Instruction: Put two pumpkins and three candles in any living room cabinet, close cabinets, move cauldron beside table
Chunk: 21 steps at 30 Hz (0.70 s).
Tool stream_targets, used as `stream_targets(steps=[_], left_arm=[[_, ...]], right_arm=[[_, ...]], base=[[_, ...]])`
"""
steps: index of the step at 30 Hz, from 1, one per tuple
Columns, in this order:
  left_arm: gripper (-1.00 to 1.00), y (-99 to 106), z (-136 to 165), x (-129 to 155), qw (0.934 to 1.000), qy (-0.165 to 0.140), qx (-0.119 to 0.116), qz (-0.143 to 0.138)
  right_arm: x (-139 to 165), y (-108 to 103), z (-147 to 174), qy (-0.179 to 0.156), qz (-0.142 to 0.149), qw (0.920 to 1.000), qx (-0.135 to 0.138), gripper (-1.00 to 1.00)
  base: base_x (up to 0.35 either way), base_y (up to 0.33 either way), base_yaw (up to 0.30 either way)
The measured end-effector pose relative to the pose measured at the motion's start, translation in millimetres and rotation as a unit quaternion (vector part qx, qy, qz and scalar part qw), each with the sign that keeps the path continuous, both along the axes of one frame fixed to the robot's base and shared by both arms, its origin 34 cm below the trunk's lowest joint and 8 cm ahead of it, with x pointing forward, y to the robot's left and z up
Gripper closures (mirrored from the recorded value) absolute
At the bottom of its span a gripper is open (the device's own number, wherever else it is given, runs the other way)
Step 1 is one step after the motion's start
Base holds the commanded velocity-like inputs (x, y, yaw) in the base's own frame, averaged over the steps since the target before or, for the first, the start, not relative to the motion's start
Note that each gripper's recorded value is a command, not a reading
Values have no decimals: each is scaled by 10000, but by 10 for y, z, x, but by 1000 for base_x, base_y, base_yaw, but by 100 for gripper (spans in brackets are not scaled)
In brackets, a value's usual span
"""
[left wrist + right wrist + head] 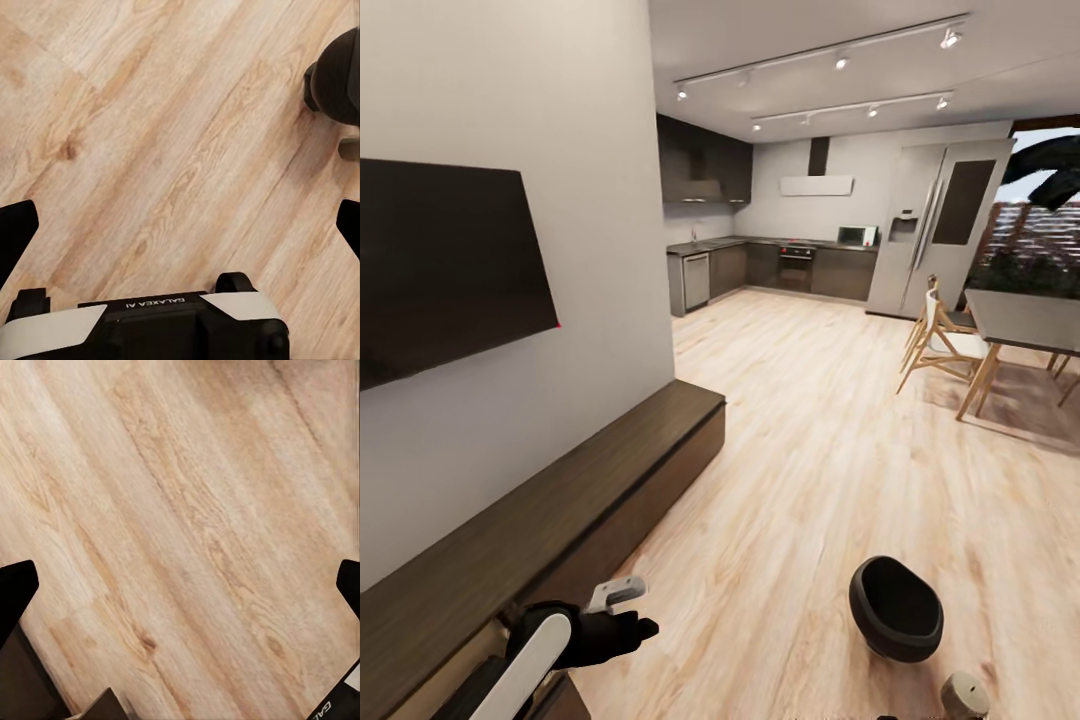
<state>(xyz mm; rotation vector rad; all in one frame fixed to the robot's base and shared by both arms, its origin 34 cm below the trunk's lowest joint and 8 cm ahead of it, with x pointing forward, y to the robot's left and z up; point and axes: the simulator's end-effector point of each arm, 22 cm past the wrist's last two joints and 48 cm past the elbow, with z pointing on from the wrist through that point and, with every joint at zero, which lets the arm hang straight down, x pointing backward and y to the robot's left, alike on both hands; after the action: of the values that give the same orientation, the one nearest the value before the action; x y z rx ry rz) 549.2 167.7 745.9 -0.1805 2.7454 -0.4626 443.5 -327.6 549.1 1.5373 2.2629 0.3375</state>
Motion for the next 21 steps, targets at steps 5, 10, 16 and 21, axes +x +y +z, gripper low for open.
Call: stream_targets(steps=[5, 10, 16, 21], left_arm=[[-100, 1, 0, 1, 10000, -1, 0, 3], [-100, 0, 0, 0, 10000, 0, 0, 0], [-100, 3, 1, 2, 10000, -1, 0, 4], [-100, 3, 1, 2, 10000, -1, 0, 5]], right_arm=[[0, 0, 0, 1, 0, 10000, 0, -100], [-4, -1, -2, 6, -1, 10000, -1, -100], [-11, -4, -5, 12, -4, 10000, -5, -100], [-13, -3, -6, 15, -3, 10000, -4, -100]], base=[[0, 0, -280], [0, 0, -280], [0, 0, -281], [0, 0, -281]])
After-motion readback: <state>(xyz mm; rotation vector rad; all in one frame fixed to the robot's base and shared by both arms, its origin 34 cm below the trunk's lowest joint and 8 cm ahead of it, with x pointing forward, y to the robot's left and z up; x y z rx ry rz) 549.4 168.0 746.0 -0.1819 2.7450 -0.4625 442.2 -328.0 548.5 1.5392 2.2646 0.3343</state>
